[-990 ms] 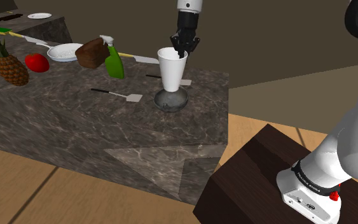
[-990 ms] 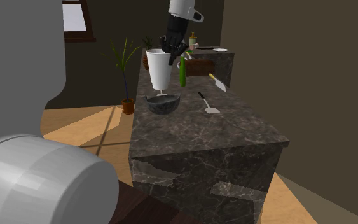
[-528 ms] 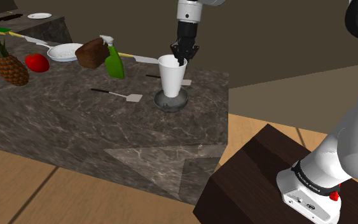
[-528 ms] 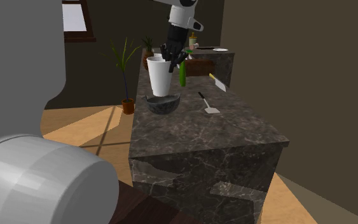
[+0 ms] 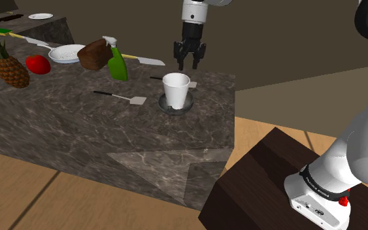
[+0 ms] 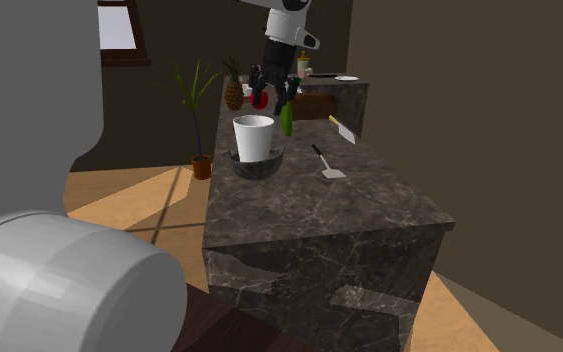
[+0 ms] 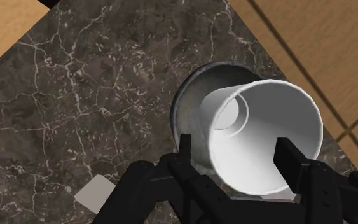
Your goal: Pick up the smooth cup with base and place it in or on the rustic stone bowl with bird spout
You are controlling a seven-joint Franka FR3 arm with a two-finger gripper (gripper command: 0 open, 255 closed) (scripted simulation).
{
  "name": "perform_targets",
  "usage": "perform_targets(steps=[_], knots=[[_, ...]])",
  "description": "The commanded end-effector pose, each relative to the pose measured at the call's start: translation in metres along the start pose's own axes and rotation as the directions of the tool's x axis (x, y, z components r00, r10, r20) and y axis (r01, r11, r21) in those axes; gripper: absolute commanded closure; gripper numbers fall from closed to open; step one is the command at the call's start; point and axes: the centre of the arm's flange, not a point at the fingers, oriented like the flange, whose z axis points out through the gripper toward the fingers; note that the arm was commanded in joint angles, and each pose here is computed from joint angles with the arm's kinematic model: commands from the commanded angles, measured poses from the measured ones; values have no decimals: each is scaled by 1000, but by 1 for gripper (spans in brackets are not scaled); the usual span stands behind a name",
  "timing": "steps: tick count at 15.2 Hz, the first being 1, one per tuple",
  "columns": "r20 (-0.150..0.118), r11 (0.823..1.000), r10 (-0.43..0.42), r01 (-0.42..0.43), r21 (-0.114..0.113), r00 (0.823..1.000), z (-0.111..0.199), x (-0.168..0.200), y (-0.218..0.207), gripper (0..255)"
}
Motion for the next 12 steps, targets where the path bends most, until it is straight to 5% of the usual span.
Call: perform_targets(steps=[1, 4, 8, 12], knots=[[0, 1000, 0, 0, 0, 1000, 0, 0, 0, 0], [0, 1000, 0, 0, 0, 1000, 0, 0, 0, 0], [0, 1000, 0, 0, 0, 1000, -50, 0, 0, 0], [0, 1000, 0, 0, 0, 1000, -50, 0, 0, 0]])
